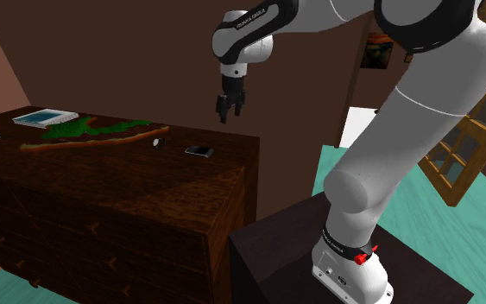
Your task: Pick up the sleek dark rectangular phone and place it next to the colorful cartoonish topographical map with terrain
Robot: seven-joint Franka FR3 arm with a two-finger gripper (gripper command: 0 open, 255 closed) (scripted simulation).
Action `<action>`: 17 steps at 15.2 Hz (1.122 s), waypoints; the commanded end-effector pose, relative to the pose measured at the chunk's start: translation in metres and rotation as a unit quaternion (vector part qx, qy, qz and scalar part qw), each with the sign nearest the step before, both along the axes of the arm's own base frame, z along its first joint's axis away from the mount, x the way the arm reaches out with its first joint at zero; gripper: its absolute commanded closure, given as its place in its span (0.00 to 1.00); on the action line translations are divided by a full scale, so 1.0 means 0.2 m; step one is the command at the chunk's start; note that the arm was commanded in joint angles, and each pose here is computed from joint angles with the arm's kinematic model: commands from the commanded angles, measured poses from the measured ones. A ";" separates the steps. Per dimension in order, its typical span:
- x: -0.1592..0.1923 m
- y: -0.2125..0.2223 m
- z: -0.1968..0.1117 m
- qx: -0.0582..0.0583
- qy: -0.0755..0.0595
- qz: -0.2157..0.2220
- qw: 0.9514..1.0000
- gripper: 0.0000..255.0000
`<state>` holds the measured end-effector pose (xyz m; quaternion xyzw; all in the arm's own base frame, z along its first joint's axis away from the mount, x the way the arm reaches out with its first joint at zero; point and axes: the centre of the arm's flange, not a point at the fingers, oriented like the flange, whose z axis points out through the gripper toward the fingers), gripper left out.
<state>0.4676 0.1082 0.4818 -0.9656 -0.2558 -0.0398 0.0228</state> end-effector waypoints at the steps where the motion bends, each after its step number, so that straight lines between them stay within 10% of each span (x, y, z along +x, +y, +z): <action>1: 0.08 0.07 -0.07 -0.008 -0.001 0.030 1.000 0.00; 12: 0.37 0.58 -0.55 -0.050 -0.003 0.189 0.981 0.00; 17: 0.38 0.59 -0.66 -0.051 -0.003 0.192 0.980 0.00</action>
